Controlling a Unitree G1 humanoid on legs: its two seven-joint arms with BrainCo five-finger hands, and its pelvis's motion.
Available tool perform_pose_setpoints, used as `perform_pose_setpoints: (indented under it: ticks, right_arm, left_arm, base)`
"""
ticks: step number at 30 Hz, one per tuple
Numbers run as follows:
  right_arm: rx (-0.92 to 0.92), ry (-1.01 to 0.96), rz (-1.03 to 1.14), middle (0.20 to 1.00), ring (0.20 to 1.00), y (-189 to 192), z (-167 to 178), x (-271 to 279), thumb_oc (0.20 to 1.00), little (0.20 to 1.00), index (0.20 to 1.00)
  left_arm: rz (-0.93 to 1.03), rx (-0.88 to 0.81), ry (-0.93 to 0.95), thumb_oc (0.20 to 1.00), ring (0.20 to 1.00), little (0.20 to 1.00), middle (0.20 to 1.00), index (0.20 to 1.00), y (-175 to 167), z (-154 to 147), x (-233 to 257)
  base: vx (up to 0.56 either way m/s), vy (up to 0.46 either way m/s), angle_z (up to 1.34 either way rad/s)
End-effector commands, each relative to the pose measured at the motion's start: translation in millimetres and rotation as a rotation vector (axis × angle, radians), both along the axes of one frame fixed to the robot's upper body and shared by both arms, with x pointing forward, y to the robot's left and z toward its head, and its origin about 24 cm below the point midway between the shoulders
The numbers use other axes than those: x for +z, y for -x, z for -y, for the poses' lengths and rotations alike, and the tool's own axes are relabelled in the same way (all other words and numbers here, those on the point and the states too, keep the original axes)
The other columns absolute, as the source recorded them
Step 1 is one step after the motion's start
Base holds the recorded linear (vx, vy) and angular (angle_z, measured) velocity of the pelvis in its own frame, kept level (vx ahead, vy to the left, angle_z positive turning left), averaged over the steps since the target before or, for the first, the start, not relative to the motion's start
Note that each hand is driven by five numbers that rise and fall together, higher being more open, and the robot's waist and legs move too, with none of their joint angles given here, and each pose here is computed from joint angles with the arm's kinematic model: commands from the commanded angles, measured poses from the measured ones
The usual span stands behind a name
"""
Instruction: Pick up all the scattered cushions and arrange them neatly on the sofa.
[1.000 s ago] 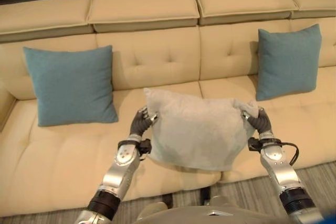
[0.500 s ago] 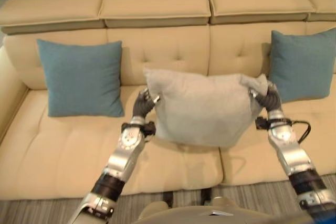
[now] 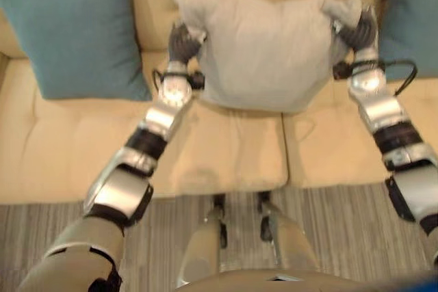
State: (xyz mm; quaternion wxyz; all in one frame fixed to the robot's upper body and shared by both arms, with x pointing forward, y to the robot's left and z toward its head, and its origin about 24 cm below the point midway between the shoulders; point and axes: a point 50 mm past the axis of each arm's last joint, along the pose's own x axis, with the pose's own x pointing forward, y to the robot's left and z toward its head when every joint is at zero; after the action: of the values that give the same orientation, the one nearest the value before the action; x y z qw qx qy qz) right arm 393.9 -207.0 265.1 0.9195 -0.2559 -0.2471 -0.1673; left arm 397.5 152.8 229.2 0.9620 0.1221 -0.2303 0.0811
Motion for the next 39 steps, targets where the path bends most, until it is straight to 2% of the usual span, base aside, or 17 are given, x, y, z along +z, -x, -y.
perform_pose_setpoints:
  ticks: [1,10,11,12,13,14,15,16,21,25,27,29,39]
  right_arm:
    - [0.121,0.017,0.258,0.2,0.2,15,-27,66,0.2,0.2,0.2]
    - [0.05,0.15,0.19,0.2,0.2,5,-25,82,0.2,0.2,0.2]
    - [-0.033,0.248,0.153,0.2,0.2,0,-20,82,0.2,0.2,0.2]
    - [-0.058,0.272,0.147,0.2,0.2,-1,-20,84,0.2,0.2,0.2]
    - [-0.103,0.312,0.134,0.275,0.275,-3,-17,86,0.275,0.275,0.275]
    - [-0.138,0.336,0.125,0.435,0.435,-4,-16,87,0.435,0.435,0.435]
    - [-0.175,0.363,0.112,0.721,0.721,-6,-14,88,0.721,0.721,0.721]
    - [-0.202,0.389,0.087,1.0,1.0,-9,-14,90,1.0,1.0,1.0]
    - [-0.305,0.435,-0.02,1.0,1.0,-15,-5,92,1.0,1.0,1.0]
    - [-0.355,0.434,-0.031,1.0,1.0,-14,4,96,1.0,1.0,1.0]
    - [-0.411,0.395,-0.018,1.0,1.0,-9,21,100,1.0,1.0,1.0]
    - [-0.496,0.394,-0.017,1.0,1.0,1,48,109,1.0,1.0,1.0]
    - [-0.669,0.328,-0.045,1.0,1.0,43,137,108,1.0,1.0,1.0]
  left_arm:
    - [0.286,-0.082,-0.012,0.2,0.2,0.2,0.2,0.2,13,20,69]
    - [0.262,-0.05,0.01,0.2,0.2,0.2,0.2,0.2,5,15,78]
    - [0.25,-0.017,-0.025,0.2,0.2,0.2,0.2,0.2,2,13,82]
    - [0.251,-0.003,-0.037,0.256,0.256,0.256,0.256,0.256,1,13,86]
    - [0.249,0.027,-0.058,0.58,0.58,0.58,0.58,0.58,-1,10,89]
    - [0.25,0.04,-0.072,0.849,0.849,0.849,0.849,0.849,-1,10,92]
    - [0.246,0.06,-0.1,1.0,1.0,1.0,1.0,1.0,-3,10,96]
    - [0.244,0.088,-0.141,1.0,1.0,1.0,1.0,1.0,-4,8,102]
    - [0.209,0.177,-0.248,1.0,1.0,1.0,1.0,1.0,-10,4,122]
    - [0.216,0.198,-0.244,1.0,1.0,1.0,1.0,1.0,-9,1,132]
    - [0.218,0.229,-0.239,1.0,1.0,1.0,1.0,1.0,-8,-6,137]
    - [0.206,0.306,-0.251,1.0,1.0,1.0,1.0,1.0,-5,-34,140]
    - [0.16,0.479,-0.207,1.0,1.0,1.0,1.0,1.0,16,-125,130]
  base:
    - [-0.05,0.027,-0.02]
    - [-0.04,0.01,0.01]
    - [-0.03,-0.008,0.07]
    - [-0.04,-0.009,0.05]
    - [-0.03,0.007,0.08]
    - [-0.02,0.007,0.09]
    - [-0.02,0.013,0.13]
    - [-0.01,0.011,0.1]
    - [0.0,-0.004,0.09]
    - [0.0,0.0,0.02]
    - [0.02,0.004,0.04]
    - [0.03,0.022,0.13]
    - [0.01,0.001,0.05]
